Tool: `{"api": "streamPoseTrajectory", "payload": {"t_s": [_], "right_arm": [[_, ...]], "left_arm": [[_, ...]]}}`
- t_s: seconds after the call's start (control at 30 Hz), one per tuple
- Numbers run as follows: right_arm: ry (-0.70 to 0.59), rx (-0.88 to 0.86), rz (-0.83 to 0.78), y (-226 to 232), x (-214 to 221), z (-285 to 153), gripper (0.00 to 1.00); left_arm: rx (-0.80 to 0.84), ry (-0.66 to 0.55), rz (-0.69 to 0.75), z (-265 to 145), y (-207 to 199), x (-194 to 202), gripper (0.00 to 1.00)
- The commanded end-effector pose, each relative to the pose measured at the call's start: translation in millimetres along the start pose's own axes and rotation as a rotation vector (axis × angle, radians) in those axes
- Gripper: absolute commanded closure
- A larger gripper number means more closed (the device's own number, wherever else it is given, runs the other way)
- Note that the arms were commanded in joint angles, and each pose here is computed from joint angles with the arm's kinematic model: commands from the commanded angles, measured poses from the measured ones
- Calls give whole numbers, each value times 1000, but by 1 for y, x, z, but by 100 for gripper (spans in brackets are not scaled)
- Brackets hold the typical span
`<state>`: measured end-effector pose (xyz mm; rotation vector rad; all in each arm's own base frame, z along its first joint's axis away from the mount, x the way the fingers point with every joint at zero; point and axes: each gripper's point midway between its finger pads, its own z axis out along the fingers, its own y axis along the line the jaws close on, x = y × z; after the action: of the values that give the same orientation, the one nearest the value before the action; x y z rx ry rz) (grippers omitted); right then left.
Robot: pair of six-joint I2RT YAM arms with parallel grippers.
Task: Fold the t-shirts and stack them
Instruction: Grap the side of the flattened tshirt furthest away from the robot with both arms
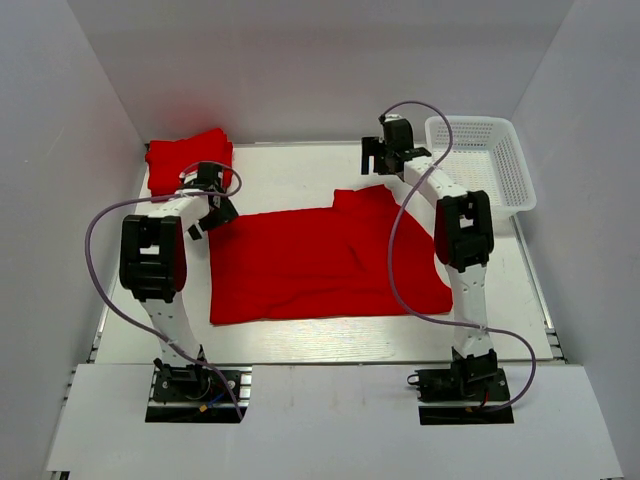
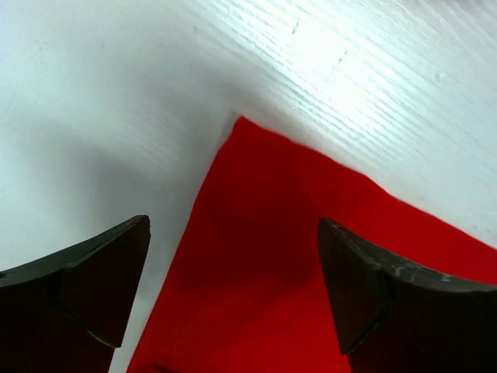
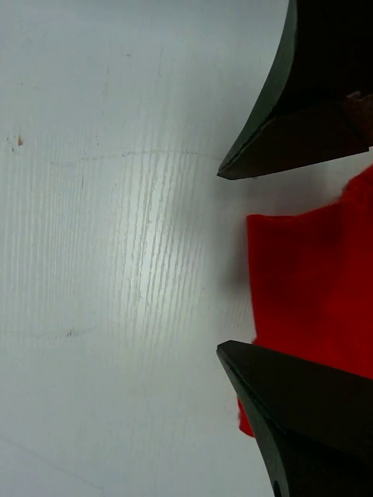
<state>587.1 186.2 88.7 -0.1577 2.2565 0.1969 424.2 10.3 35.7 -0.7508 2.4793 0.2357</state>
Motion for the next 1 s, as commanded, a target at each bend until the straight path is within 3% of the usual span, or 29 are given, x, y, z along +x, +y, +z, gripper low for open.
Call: {"api": "streamPoseTrajectory", "payload": {"t_s": [0.0,0.23,0.37,0.5,0.63,0.73,0.77,0.87,0.9,0.97], "right_arm": [[-23,-24,11,-3,-17,4,10],[0,-53,54,-17,-8,11,10],[18,-75,62,-20,-1,12,10],[29,-89,57,-21,4,14,10],[31,-116,39,-16,7,15,10],[50,-122,27,-17,15,18,10],[49,-119,24,-18,15,19,10],[77,-124,31,-18,27,25,10],[81,-126,30,-16,28,25,10],[106,-123,35,-17,36,26,10]], "left_arm": [[25,-54,-18,3,-4,-25,3],[79,-82,-11,26,-20,-34,10],[72,-55,-10,39,-18,-26,28],[80,-47,10,43,-19,-23,28],[133,-84,42,44,-29,-31,34],[137,-73,68,45,-28,-27,49],[149,-69,68,46,-31,-27,61],[183,-53,80,45,-37,-24,81],[189,-40,83,46,-36,-19,94],[183,-28,86,47,-34,-13,100]]}}
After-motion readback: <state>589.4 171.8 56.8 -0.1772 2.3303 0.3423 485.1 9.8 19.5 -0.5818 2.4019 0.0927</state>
